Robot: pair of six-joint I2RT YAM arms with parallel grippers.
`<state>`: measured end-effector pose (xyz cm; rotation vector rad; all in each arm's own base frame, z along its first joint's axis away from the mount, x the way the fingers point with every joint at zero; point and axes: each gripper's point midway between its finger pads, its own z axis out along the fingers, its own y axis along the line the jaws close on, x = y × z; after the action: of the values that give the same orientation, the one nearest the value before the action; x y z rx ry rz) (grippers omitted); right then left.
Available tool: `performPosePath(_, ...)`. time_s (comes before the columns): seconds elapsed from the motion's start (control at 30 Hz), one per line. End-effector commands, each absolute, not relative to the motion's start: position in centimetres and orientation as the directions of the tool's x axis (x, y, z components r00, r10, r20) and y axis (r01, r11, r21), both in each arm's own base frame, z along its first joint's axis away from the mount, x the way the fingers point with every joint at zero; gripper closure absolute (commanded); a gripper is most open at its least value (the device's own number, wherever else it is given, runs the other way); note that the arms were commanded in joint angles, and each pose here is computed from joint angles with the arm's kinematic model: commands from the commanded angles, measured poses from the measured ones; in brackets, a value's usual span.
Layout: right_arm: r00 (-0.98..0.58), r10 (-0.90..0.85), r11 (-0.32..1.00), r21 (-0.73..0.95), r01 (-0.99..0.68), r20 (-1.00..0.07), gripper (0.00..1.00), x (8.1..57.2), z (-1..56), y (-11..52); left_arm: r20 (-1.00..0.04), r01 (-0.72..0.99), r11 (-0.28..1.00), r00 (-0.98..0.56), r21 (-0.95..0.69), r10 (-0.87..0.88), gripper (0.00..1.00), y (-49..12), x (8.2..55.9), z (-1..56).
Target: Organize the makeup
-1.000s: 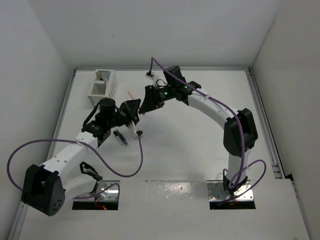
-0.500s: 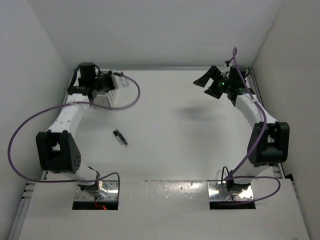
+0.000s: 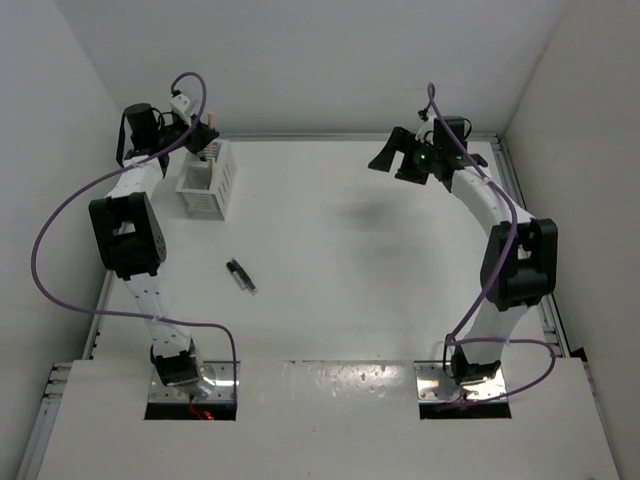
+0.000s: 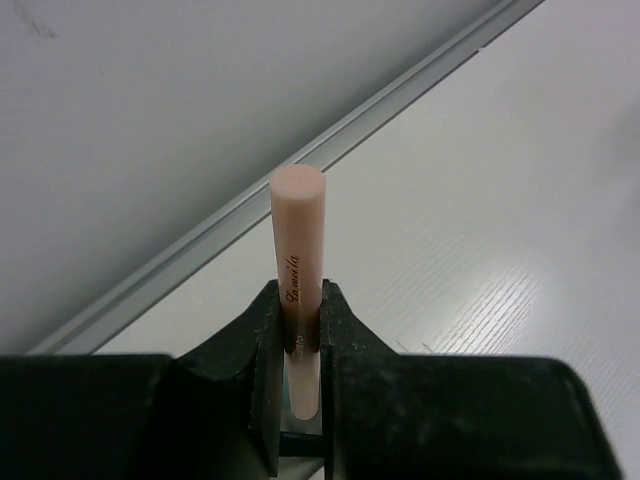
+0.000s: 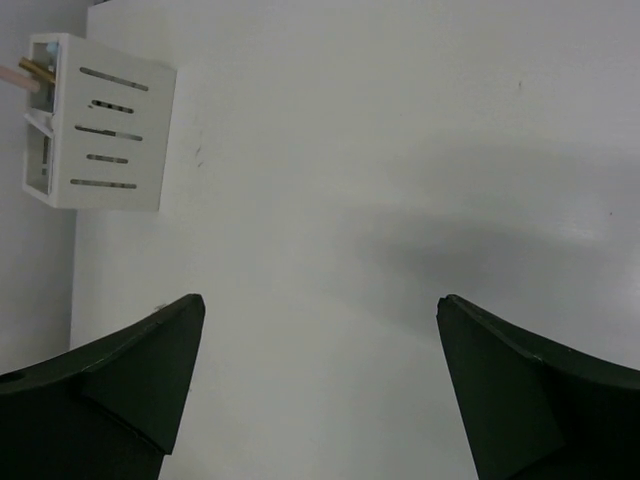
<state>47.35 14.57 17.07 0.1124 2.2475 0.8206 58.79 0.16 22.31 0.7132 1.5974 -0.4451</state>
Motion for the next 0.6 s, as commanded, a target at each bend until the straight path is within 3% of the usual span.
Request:
performPosePath(0.0,-0.696,0.276,0.813,0.548,-0.199,-0.663,0.0,49.1,18.7,14.5,-0.988,0.682,0.717,0.073,0.146,0.133,1.0,-0.1,59.5,26.7)
performPosePath(0.27,-0.708,0.278,0.805,0.559,-0.196,-0.649,0.0,50.2,18.2,15.4,-0.986,0.664,0.734,0.038,0.144,0.159,0.98,1.9,60.8,22.6)
performPosePath(0.3,-0.705,0.275,0.808,0.555,-0.2,-0.654,0.0,50.3,18.3,15.5,-0.985,0.657,0.738,0.036,0.153,0.172,0.94,2.6,60.7,22.3)
performPosePath(0.33,-0.703,0.272,0.81,0.551,-0.202,-0.657,0.0,50.4,18.3,15.6,-0.98,0.663,0.731,0.023,0.162,0.196,0.76,2.6,60.5,21.3)
performPosePath(0.37,-0.703,0.269,0.812,0.548,-0.202,-0.658,0.0,50.3,18.3,15.6,-0.978,0.665,0.727,0.024,0.171,0.208,0.68,2.6,60.2,21.3)
performPosePath(0.57,-0.719,0.198,0.838,0.495,-0.229,-0.667,0.0,49.5,18.3,16.2,-0.973,0.665,0.721,0.04,0.195,0.226,0.44,3.0,59.6,22.8)
